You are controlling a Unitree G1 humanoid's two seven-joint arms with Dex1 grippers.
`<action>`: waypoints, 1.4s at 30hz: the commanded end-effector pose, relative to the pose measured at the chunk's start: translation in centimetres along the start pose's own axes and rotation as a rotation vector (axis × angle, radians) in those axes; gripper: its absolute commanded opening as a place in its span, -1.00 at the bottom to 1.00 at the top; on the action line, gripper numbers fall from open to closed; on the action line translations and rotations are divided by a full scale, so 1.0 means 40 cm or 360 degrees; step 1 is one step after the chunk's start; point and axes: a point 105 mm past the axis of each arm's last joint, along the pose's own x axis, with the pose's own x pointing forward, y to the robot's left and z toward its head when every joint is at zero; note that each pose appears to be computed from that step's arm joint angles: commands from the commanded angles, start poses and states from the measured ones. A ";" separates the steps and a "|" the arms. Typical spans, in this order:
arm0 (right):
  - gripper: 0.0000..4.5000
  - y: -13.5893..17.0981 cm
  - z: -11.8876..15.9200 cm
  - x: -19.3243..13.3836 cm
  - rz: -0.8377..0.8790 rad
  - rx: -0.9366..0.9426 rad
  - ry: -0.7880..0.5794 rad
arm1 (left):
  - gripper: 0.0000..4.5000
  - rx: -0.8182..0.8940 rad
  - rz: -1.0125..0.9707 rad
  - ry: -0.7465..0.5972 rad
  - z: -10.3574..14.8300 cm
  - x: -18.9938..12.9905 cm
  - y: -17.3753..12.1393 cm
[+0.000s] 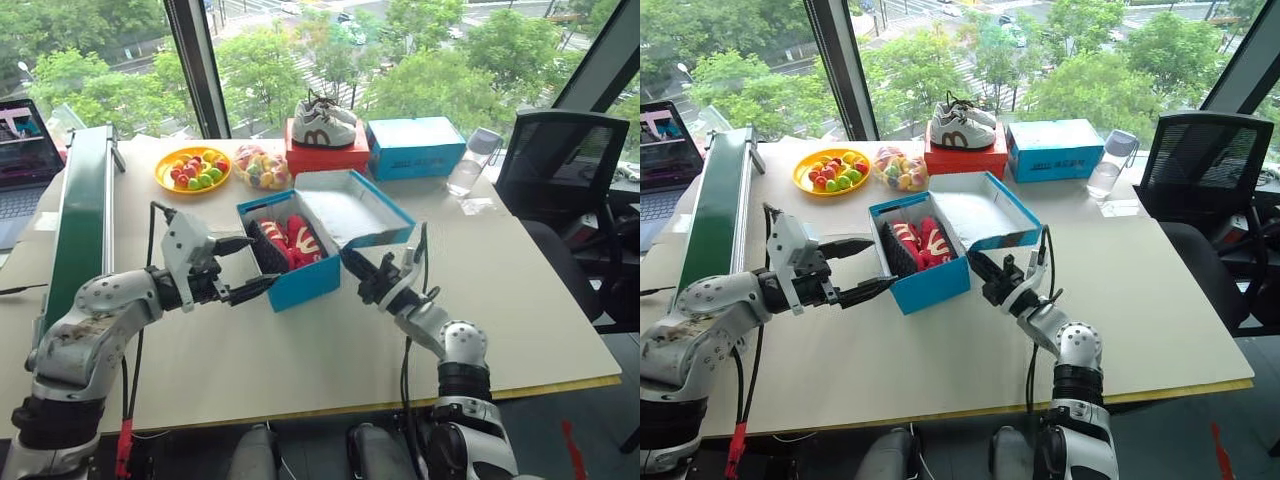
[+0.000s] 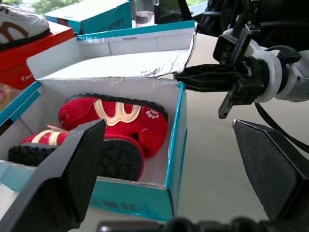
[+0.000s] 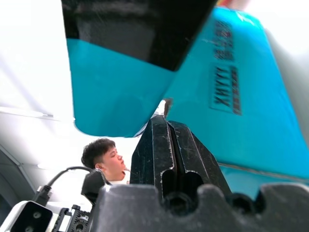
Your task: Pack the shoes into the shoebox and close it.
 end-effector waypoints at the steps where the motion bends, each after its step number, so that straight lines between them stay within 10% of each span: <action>1: -0.99 0.051 0.061 0.000 0.0117 -0.0110 -0.0097 | 1.00 0.0030 0.0047 -0.0031 0.025 -0.023 0.005; 22: -0.99 -0.178 0.107 -0.161 -0.0587 -0.0100 0.0103 | 1.00 0.0032 0.0088 -0.0029 0.034 -0.039 0.003; 42: -0.99 -0.300 0.127 -0.095 -0.1057 -0.0048 -0.0080 | 1.00 0.0052 0.0100 -0.0039 0.045 -0.042 0.004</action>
